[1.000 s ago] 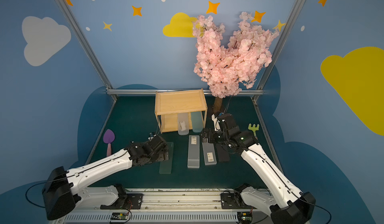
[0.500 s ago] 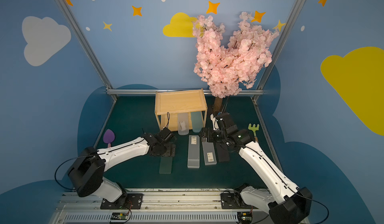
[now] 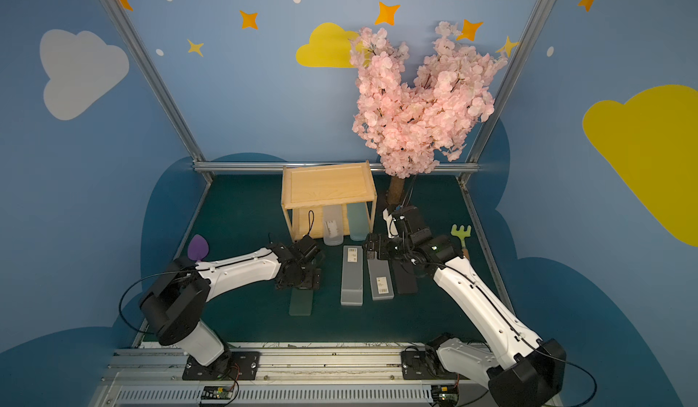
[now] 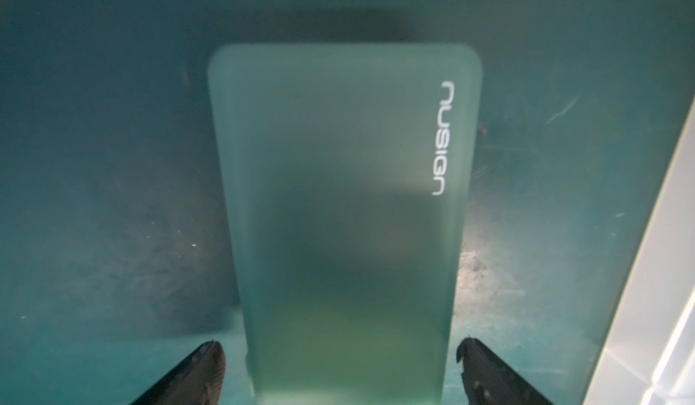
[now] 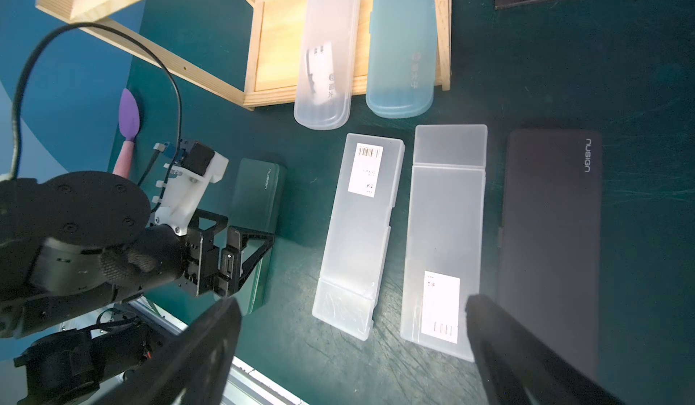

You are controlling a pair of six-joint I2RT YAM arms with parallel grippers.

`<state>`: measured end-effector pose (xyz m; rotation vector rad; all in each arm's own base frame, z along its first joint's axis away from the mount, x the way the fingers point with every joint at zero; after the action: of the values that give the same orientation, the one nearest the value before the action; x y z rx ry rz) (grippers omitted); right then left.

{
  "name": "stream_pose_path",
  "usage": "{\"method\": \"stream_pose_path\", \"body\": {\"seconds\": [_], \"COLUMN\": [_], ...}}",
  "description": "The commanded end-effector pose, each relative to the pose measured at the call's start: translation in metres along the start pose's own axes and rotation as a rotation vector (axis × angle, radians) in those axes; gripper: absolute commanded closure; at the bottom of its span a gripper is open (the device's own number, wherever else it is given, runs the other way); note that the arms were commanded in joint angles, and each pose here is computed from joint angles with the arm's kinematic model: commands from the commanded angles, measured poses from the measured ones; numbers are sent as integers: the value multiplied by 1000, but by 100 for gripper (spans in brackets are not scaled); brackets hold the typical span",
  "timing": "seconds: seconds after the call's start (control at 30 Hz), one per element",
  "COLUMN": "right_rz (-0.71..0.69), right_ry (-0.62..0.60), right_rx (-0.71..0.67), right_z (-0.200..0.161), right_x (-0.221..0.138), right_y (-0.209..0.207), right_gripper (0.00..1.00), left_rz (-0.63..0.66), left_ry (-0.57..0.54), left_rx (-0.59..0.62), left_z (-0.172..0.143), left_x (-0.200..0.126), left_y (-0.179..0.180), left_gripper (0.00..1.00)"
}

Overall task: Remove the pencil cases from the shelf
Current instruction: Move the pencil case to the center of the board.

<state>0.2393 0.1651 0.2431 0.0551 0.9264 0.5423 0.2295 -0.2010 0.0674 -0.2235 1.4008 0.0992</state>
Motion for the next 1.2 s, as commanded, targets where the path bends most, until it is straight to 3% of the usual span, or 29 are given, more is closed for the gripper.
{"method": "stream_pose_path", "body": {"seconds": [0.0,0.47,0.57,0.8,1.17], "right_rz": [-7,-10,-10,-9,-12], "right_ry": [-19,-19,-19,-22,-29], "right_rx": [-3,9,9,8,5], "right_z": [-3,-3,-3,-2,-3], "right_x": [-5,-5,-4,-6,-11], "right_y": [-3,-7,-7,-7,-9], "right_gripper": [2,2,2,2,2], "left_rz": [0,12,4,-17,-59], "left_ry": [12,20,21,18,26], "left_rx": [-14,1,4,10,45], "left_z": [-2,-2,-3,-3,-7], "left_x": [-1,2,0,-6,-11], "left_y": [-1,-3,-4,-14,-60], "left_gripper": [0,20,30,30,28]}}
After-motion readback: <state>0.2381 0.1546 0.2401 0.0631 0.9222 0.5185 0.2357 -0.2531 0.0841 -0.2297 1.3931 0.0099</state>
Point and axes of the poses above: each gripper's point midway between its finger pads, its own x axis out along the fingers, its own y axis along the line the jaws close on, z = x × y, the point moved 4 cm from there along -x, back along the fingers, and after that the axes turned 12 degrees about -x, right-handed, at the moved point
